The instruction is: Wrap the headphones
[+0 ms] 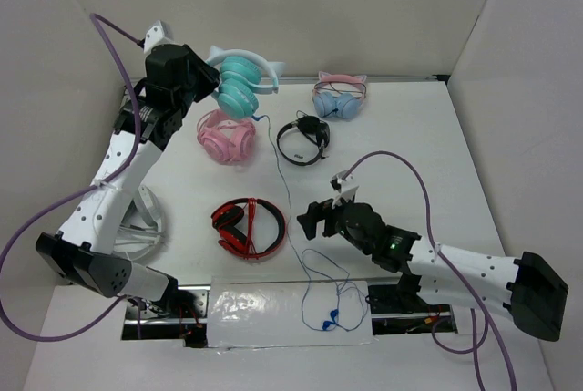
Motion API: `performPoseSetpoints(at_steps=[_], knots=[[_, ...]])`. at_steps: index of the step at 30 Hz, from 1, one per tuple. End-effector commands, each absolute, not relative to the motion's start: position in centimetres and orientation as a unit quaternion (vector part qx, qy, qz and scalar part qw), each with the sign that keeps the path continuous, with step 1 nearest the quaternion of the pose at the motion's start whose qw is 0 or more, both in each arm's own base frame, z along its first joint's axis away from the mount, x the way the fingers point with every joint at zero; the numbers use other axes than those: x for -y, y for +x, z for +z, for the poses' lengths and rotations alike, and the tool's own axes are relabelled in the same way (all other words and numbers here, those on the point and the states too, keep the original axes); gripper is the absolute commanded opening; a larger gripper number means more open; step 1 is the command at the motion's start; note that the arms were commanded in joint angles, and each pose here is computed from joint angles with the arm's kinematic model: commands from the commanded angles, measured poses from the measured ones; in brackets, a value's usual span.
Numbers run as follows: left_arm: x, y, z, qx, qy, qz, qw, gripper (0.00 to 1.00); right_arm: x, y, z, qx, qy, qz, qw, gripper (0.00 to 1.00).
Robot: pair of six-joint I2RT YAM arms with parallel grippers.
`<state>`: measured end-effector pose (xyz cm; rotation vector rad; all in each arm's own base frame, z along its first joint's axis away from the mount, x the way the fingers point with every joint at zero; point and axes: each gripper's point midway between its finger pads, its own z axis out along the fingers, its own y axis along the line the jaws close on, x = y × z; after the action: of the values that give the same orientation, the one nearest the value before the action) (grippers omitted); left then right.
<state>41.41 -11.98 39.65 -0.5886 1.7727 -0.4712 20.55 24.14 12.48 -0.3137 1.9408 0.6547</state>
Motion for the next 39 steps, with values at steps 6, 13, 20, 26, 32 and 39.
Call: performPoseSetpoints(at_steps=[6, 13, 20, 26, 32, 39], knots=[[11.1, 42.5, 44.2, -0.712, -0.278, -0.255, 0.591, 0.00, -28.3, 14.2, 13.1, -0.774, -0.226, 0.353, 0.474, 1.00], [10.9, 42.4, 45.3, -0.707, -0.275, -0.265, 0.596, 0.00, -31.0, 12.4, 9.1, -0.783, -0.289, 0.351, 0.425, 1.00], [11.2, 41.9, 45.6, -0.710, -0.264, -0.277, 0.591, 0.00, -31.8, 12.2, 6.2, -0.798, -0.299, 0.340, 0.397, 0.94], [11.3, 41.1, 46.3, -0.701, -0.253, -0.299, 0.596, 0.00, -32.1, 13.0, 5.9, -0.800, -0.292, 0.330, 0.407, 0.77], [11.2, 40.3, 47.5, -0.694, -0.244, -0.304, 0.606, 0.00, -31.8, 13.6, 5.7, -0.797, -0.289, 0.338, 0.409, 0.52], [11.3, 39.7, 47.8, -0.691, -0.236, -0.312, 0.608, 0.00, -31.3, 13.7, 6.3, -0.788, -0.292, 0.352, 0.413, 0.19]])
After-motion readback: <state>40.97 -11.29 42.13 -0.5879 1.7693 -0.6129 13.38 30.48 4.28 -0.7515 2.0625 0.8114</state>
